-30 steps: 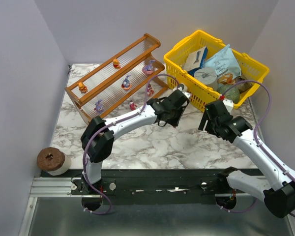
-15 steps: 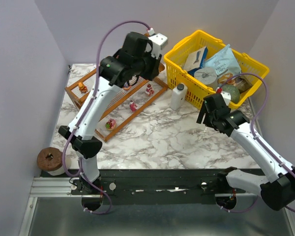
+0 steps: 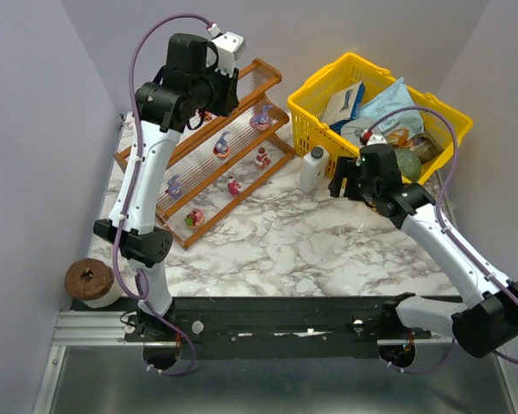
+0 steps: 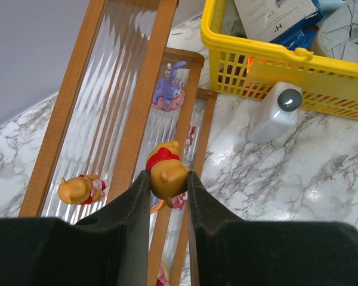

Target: Place and organize the plastic toys onto the shelf

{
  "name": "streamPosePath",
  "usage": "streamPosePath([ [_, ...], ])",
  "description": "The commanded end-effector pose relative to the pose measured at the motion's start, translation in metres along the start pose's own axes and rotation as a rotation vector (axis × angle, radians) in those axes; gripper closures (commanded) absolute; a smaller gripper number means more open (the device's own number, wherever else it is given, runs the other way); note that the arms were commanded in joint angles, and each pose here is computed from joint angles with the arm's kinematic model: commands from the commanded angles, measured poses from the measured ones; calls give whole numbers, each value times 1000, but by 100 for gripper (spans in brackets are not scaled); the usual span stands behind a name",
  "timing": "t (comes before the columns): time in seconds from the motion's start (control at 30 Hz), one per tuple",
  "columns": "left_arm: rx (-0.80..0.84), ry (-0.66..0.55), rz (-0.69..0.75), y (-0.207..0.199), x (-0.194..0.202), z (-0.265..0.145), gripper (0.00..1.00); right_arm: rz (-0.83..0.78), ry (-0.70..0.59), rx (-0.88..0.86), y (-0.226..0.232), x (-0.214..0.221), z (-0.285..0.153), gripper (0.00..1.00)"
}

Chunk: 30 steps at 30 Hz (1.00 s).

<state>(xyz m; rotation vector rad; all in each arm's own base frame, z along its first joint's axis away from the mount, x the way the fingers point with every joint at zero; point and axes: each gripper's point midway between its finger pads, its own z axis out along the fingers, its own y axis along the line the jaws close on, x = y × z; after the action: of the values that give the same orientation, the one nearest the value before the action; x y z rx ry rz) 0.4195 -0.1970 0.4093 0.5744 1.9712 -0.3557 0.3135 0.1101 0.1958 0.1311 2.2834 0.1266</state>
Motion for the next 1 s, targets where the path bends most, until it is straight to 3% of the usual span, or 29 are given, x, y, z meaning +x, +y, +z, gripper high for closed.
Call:
streamPosePath([
  [0.0, 79, -23, 2, -9, -5, 1, 100, -245, -282, -532, 93, -69, -42, 18],
  [0.03, 92, -21, -10, -11, -4, 0, 100, -304, -347, -671, 118, -79, -58, 17],
  [0.1, 147, -25, -33, -22, -3, -5, 100, -429, -458, -765, 146, -98, -80, 13],
  [0.2, 212, -14, -90, -38, 1, -15, 100, -594, -561, -826, 180, -114, -88, 6],
  [0.43, 313, 38, -204, -64, 14, -42, 100, -755, -783, -905, 229, -150, -113, 5],
  [0.67, 406, 74, -283, -88, 27, -71, 100, -847, -799, -1015, 260, -129, -121, 5],
  [0.97, 422, 130, -307, -97, 48, -75, 100, -876, -802, -1097, 291, -111, -138, 10],
])
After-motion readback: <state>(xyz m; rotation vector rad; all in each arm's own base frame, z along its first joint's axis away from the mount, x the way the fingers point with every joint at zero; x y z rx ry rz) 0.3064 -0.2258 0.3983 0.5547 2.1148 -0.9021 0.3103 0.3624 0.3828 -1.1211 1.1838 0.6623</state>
